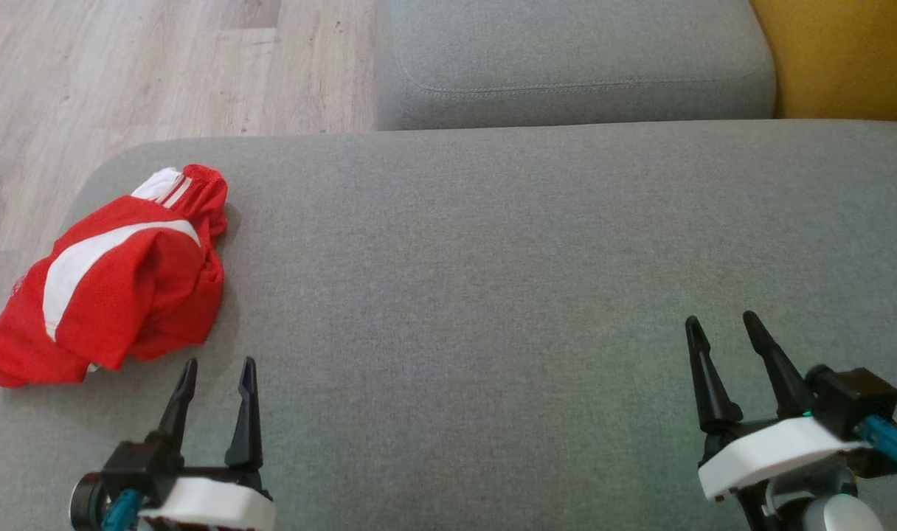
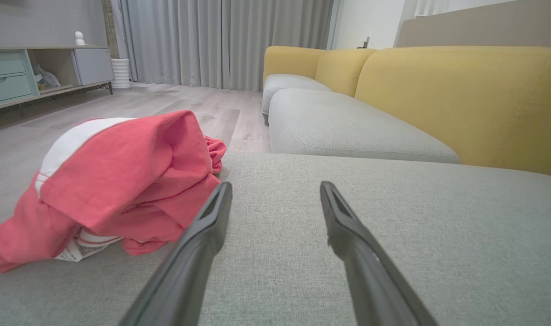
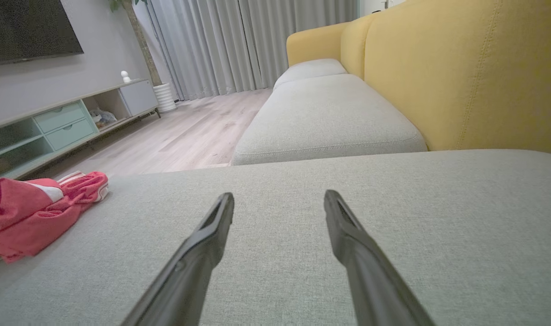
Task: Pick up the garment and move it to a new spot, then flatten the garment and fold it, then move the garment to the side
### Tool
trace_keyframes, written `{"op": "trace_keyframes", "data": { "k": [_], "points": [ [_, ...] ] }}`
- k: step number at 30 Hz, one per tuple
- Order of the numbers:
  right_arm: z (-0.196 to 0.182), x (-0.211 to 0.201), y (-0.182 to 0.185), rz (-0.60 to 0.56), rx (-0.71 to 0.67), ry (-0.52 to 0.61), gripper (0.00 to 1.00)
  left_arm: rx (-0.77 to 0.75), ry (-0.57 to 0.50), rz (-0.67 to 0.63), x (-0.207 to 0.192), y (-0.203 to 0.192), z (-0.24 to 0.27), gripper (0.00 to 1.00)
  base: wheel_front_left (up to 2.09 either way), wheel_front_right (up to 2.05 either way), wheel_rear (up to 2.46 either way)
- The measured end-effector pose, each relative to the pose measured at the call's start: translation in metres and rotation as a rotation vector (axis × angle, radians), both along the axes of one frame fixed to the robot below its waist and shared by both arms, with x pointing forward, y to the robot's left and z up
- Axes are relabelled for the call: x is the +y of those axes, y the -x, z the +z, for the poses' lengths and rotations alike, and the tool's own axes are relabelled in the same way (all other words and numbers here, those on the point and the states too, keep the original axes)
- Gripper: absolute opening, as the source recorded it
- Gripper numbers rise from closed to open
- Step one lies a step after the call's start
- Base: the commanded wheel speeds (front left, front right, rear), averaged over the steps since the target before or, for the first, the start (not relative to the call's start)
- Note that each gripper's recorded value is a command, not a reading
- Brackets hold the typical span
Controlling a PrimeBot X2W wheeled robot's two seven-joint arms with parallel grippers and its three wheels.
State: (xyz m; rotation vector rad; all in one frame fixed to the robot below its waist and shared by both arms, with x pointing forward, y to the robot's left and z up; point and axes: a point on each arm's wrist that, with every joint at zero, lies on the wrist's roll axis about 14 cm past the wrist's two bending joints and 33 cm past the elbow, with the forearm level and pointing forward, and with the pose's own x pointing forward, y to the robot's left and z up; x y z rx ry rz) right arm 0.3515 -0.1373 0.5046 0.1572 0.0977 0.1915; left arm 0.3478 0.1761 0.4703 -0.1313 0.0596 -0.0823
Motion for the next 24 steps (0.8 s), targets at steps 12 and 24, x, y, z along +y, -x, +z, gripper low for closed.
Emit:
{"op": "trace_keyframes", "data": {
  "k": [12, 24],
  "points": [
    [0.001, 0.000, 0.003, 0.005, -0.019, 0.094, 1.00, 0.048, -0.073, -0.013, 0.000, 0.004, -0.015, 1.00, 0.00, 0.00, 0.00],
    [0.000, -0.002, 0.003, -0.002, -0.016, 0.083, 1.00, 0.090, -0.052, 0.001, 0.002, 0.005, -0.023, 1.00, 0.00, 0.00, 0.00]
  ]
}}
